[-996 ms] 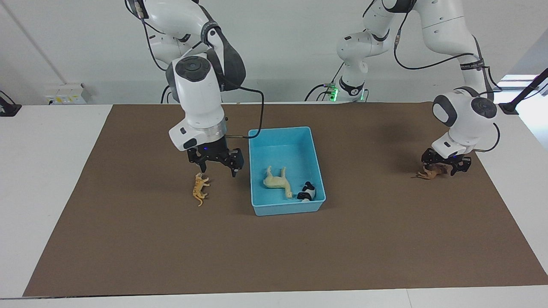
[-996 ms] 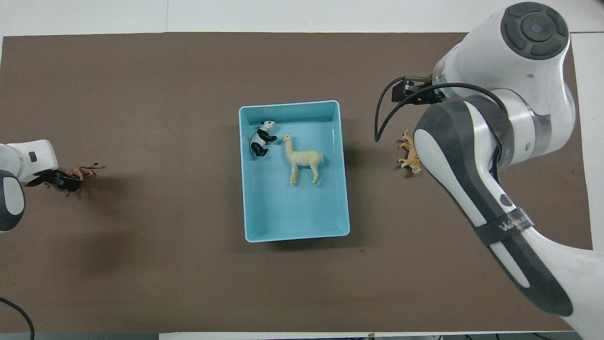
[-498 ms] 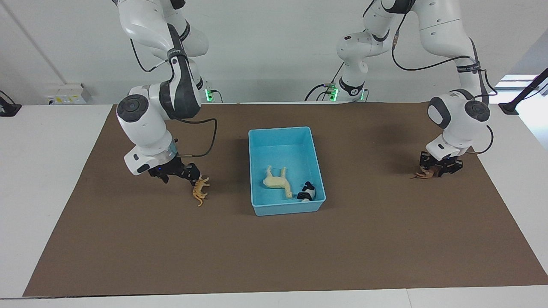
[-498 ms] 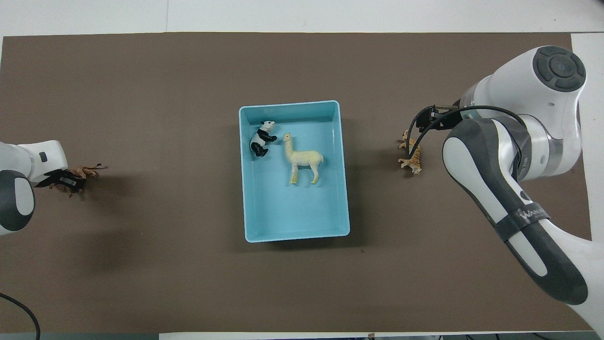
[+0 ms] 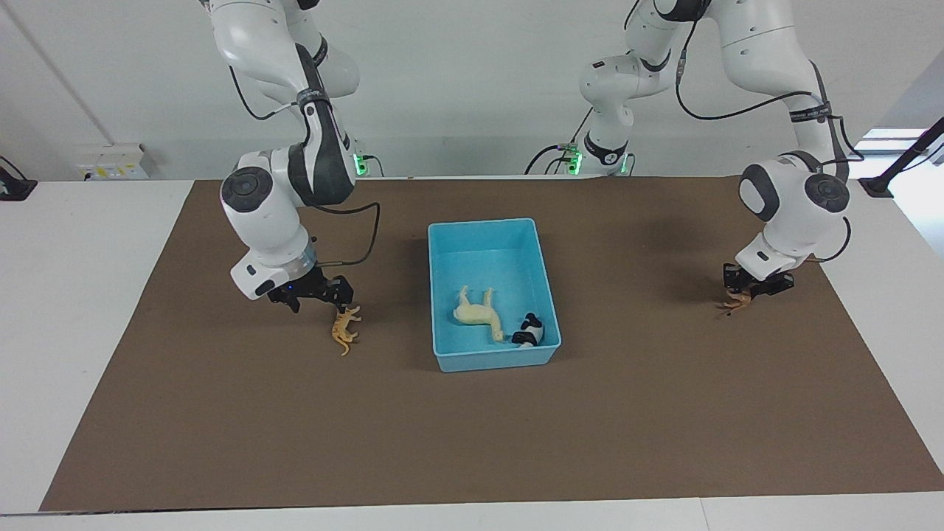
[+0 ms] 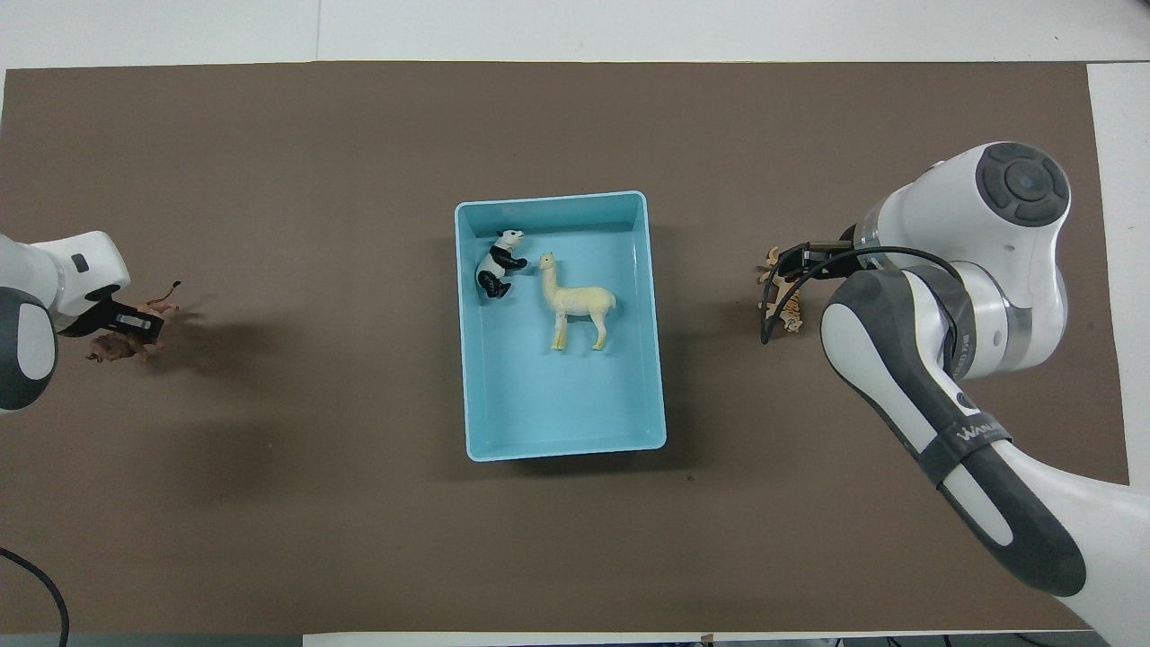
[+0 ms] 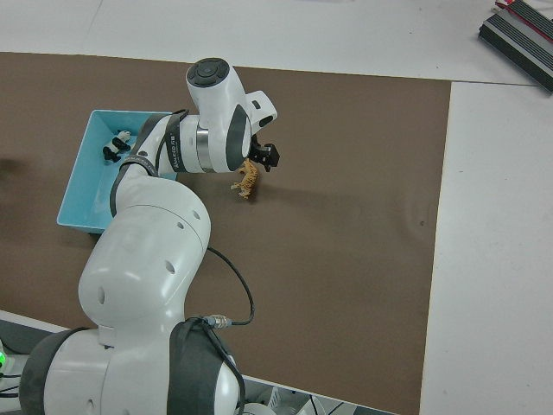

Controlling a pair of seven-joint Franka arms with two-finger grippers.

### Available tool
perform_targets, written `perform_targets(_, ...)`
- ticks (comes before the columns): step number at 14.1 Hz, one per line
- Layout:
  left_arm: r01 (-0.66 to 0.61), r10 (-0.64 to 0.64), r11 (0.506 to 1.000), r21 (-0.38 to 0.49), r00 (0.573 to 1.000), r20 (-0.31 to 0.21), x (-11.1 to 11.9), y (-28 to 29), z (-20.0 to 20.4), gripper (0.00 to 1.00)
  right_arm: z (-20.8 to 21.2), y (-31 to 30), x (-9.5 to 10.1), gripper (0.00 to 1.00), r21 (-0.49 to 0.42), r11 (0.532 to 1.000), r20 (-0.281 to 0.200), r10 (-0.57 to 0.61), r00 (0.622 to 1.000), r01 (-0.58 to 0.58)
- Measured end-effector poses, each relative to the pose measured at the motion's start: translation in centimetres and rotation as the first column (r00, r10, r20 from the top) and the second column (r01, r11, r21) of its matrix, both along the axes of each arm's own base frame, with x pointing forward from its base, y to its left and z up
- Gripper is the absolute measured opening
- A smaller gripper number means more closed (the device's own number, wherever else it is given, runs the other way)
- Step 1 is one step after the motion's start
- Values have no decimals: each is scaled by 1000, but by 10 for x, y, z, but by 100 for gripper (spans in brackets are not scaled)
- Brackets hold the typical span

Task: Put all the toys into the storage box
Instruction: 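Grasp the horse with the left gripper while the right gripper grasps the dog, then drop the horse into the box with the left gripper and withdraw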

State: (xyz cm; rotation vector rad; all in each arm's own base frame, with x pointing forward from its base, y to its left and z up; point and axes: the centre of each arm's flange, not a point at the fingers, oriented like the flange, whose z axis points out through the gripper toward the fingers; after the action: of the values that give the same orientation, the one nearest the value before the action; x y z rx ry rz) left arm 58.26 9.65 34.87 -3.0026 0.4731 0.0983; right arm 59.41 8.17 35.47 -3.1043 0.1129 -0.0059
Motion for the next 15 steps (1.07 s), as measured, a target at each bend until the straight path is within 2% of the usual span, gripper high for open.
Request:
perform_targets(3,-185,185,981,-55,983,9,32,-97,89,32,-13,10,-8,100,0,1000,4,18,1000,-18)
perform_targets(6,-376,382,919,-118,924,33,36,-219,141,32,-17,18,-11,100,1,1000,8,32,999,-32)
perform_targets(8,-469,480,863,-187,877,19,34,-289,148,32,-27,21,-15,100,3,999,25,36,999,-37)
perform_targets(10,-499,528,820,-279,848,36,37,-332,145,32,-36,21,-19,100,3,999,22,36,999,-36)
perform_targets(13,-527,574,780,-337,817,50,34,-377,134,32,-42,20,-20,100,4,999,26,35,999,-35)
perform_targets(15,-534,579,776,-337,815,41,25,-414,114,32,-46,20,-20,96,4,999,27,32,999,-32)
